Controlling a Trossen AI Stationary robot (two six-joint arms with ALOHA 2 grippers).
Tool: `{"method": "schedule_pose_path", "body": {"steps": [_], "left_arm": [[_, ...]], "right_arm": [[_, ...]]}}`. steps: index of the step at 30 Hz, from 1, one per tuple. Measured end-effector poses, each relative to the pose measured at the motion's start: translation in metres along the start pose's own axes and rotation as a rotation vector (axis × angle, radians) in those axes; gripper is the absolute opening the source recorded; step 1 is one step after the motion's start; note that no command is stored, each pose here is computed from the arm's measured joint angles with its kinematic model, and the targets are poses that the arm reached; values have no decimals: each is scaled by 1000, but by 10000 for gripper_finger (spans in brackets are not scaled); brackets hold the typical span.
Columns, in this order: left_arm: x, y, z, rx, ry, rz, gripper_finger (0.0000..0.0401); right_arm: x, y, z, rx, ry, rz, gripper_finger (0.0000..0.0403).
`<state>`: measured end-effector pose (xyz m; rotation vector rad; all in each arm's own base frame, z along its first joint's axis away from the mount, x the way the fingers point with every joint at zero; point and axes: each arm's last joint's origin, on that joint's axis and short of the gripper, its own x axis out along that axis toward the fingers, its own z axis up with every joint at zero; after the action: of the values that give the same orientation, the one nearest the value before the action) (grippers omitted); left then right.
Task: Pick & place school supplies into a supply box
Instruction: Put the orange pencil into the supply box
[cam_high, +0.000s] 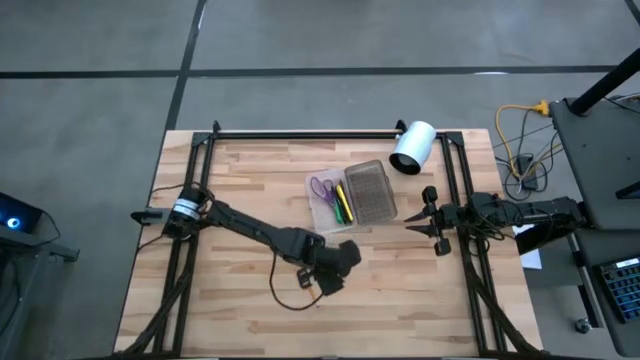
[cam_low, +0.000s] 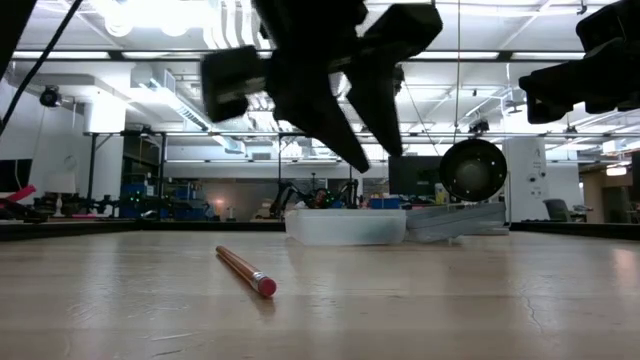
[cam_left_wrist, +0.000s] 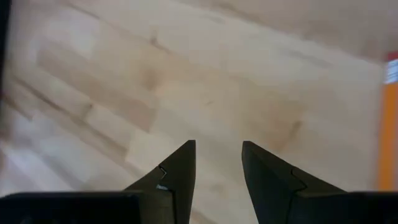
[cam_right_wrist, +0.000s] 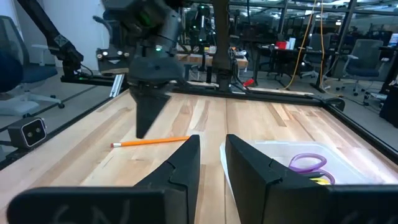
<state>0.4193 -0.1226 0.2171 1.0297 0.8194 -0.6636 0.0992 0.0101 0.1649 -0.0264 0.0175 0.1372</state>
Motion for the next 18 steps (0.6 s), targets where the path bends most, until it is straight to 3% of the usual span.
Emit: {"method": "schedule_pose_path", "body": {"steps": [18], "left_arm": [[-8, -52, 31, -194, 105, -189, 115]], "right_arm": [[0, 0, 0, 0, 0, 0, 68]]}}
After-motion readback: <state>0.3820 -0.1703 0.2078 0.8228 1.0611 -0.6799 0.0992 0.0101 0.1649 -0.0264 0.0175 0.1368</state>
